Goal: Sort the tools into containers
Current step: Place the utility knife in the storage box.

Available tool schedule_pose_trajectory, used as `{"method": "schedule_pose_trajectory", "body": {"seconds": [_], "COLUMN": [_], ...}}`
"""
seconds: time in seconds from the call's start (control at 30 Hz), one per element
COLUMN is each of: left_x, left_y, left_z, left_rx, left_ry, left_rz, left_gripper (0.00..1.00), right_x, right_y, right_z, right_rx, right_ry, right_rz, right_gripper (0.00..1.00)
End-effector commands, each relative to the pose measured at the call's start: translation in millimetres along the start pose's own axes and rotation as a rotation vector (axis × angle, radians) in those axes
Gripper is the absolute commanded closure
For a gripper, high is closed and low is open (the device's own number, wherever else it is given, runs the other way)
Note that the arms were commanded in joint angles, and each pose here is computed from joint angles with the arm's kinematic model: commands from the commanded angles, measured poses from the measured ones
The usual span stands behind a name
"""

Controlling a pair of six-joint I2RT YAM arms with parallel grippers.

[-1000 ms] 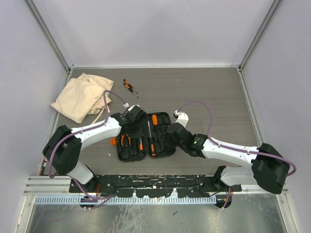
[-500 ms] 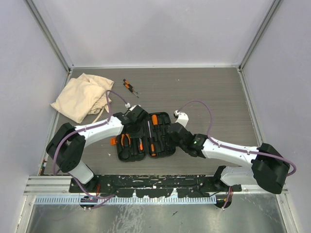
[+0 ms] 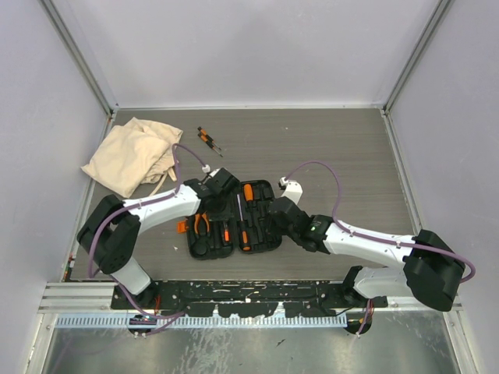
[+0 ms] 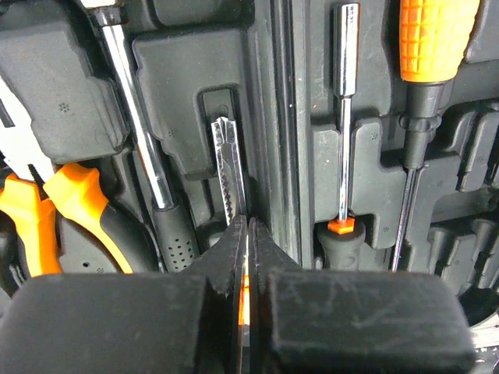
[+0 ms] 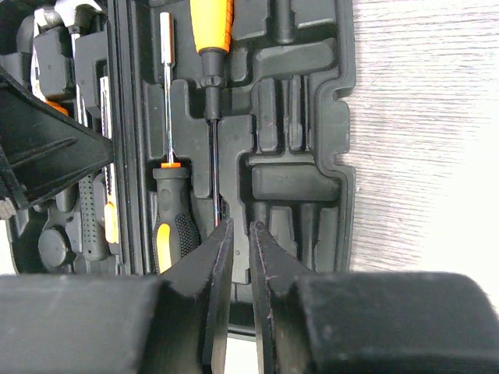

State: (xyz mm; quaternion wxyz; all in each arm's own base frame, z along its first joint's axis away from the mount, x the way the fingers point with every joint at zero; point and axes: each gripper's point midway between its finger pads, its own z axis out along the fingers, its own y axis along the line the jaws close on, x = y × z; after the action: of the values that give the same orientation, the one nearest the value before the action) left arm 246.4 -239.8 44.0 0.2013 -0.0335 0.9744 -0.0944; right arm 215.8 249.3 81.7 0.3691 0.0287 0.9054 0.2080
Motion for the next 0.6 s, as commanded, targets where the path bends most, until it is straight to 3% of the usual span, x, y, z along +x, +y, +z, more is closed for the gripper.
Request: {"method": "schedule_pose_trajectory", "body": {"seconds": [0.0, 0.37, 0.57], "left_x": [-2.9, 11.1, -9.4], "left_y": [-2.9, 7.2, -7.6], "left_z": [8.8, 22.0, 1.8], "left_rx": [-0.021, -0.098, -0.032], "left_ry": [0.001, 0.056, -0.01], "left_rz": [0.009, 0.027, 0.044], "left_gripper": [1.0, 1.0, 0.99], "right_x": [-6.3, -6.6, -14.6], "right_y": [5.0, 5.0, 10.5], "right_z": [1.9, 2.5, -0.9], "right_rx": [-0.01, -0.008, -0.023], "right_ry": [-0.023, -0.023, -0.042], "right_rz": [0.029, 0.022, 0.018], "right_gripper": [0.8, 0.8, 0.8]}}
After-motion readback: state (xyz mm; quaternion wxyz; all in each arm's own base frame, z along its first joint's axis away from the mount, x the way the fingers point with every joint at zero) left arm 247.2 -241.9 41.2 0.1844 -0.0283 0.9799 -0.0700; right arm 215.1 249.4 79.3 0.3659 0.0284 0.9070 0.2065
